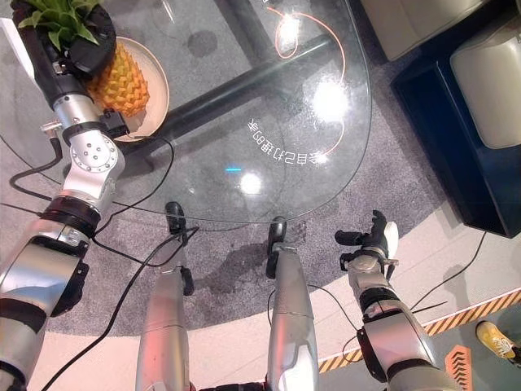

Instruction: Pick up the fruit to the plate

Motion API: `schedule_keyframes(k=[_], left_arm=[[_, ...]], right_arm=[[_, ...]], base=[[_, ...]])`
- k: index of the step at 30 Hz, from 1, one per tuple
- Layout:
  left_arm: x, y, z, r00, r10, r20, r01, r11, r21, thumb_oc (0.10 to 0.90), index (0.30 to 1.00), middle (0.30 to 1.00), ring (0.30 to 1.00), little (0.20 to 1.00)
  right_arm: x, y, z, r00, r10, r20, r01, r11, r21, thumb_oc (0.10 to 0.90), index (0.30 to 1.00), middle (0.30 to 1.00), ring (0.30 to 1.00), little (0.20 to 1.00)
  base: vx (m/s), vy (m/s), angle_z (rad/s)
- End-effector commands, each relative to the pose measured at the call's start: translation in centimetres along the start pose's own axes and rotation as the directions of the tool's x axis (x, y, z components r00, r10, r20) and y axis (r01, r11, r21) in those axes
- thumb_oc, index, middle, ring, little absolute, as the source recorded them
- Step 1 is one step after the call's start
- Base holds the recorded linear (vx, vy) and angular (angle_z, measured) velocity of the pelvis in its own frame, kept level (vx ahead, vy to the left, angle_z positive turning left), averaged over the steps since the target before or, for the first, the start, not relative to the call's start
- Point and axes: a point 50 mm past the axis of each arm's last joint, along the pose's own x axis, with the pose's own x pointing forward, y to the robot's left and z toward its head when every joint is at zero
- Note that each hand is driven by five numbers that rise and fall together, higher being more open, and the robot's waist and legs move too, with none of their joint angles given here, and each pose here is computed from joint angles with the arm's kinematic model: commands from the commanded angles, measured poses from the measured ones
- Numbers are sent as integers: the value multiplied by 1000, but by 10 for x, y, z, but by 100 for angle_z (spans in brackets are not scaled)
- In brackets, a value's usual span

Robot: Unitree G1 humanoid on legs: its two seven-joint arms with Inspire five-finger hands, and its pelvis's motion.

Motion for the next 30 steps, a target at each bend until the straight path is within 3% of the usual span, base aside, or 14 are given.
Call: schedule_keyframes(k=[1,10,12,18,30], left_arm=[[50,6,71,965,118,234,-87,986,-140,100,300,300,300,200],[55,18,65,965,143,218,-127,988,-87,100,300,300,300,200],[56,19,64,966,141,217,-128,989,-74,149,342,342,342,249],[59,24,64,965,152,213,-142,988,-62,100,300,300,300,200],[60,20,72,954,156,255,-144,987,-66,100,300,300,300,200]], right_arm=[[1,-9,-8,998,-51,-31,52,999,17,800,900,900,900,900],[1,-10,-8,998,-53,-27,54,998,21,800,900,900,900,900],[1,-10,-8,998,-54,-26,54,998,19,800,900,900,900,900],[1,-10,-7,998,-54,-19,54,998,21,800,900,900,900,900],[3,-12,-4,998,-60,-13,61,998,24,800,900,900,900,900]], base=[[0,0,0],[0,0,0],[0,0,0],[0,0,0],[0,0,0]])
